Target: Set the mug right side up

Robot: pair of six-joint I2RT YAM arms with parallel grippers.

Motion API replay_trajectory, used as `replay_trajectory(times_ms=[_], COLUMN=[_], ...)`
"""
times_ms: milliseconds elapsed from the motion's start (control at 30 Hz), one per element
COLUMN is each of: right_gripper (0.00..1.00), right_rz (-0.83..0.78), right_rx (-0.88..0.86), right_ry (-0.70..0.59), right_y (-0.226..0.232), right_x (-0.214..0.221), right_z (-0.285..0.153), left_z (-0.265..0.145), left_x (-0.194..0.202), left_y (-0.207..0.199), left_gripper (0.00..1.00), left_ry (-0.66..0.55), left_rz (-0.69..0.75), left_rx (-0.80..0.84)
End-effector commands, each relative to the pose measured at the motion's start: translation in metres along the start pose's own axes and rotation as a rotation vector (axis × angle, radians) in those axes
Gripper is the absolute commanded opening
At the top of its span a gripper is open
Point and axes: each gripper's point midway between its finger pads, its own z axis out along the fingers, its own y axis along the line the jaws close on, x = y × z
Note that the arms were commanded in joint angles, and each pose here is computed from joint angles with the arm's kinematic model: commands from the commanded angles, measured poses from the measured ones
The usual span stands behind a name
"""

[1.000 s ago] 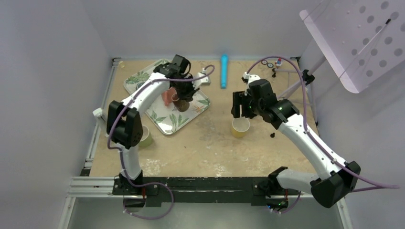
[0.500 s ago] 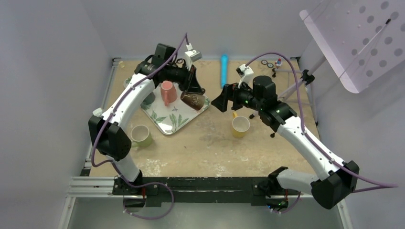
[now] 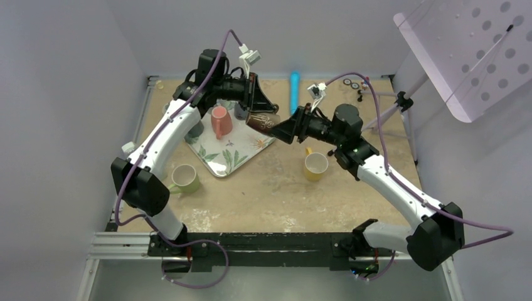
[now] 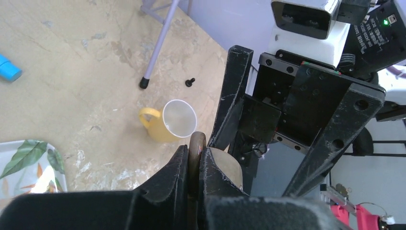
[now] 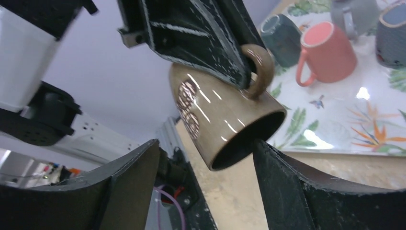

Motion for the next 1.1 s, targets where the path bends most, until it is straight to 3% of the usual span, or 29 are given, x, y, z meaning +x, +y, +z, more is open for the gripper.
replay_trajectory(times_ms=[0,133,200,267,300,333,533,600,733,833,933,1067], right_gripper=[0.69,0.49,0.32,0.06,0.00,0.00,0.00,0.00,0.00,0.00,0.00,0.00], right_rz=[0.037,0.042,0.038,0.026,0.022,0.016,-0.085,-0.100,-0.162,-0.235,-0.256,-0.311], right_rx=[-0.232,-0.313,-0.303,-0.251,-0.196,-0.123,0.239,0.303,0.427,0.529,0.622,0.709], right_ry=[-0.109,-0.129,-0.146,-0.155,-0.162,-0.160,-0.070,-0.025,0.096,0.264,0.442,0.567], right_y=[0.053,0.070,0.070,0.064,0.056,0.044,-0.019,-0.037,-0.054,-0.065,-0.082,-0.091], right_x=[-0.030,-0.038,-0.043,-0.046,-0.049,-0.049,-0.034,-0.019,0.013,0.048,0.089,0.120], right_z=[-0.002,0.001,0.001,0.002,0.003,0.004,-0.003,-0.005,-0.001,0.004,-0.001,-0.011], left_z=[-0.001,0.004,0.005,0.004,0.003,0.002,-0.019,-0.028,-0.049,-0.065,-0.074,-0.088], left_x=[-0.022,-0.025,-0.023,-0.020,-0.016,-0.014,0.002,0.001,-0.001,0.005,0.027,0.060], left_y=[-0.029,-0.031,-0.032,-0.031,-0.028,-0.024,0.013,0.021,0.043,0.076,0.108,0.156], left_gripper=[0.00,0.00,0.00,0.00,0.00,0.03,0.79,0.96,1.00,1.00,1.00,1.00], left_ry=[-0.070,-0.081,-0.076,-0.072,-0.066,-0.062,-0.003,0.003,0.000,0.015,0.114,0.228], left_rz=[-0.025,-0.045,-0.046,-0.038,-0.024,-0.006,0.210,0.251,0.266,0.274,0.266,0.198], left_rx=[0.076,0.090,0.095,0.088,0.074,0.045,-0.201,-0.276,-0.452,-0.602,-0.695,-0.815])
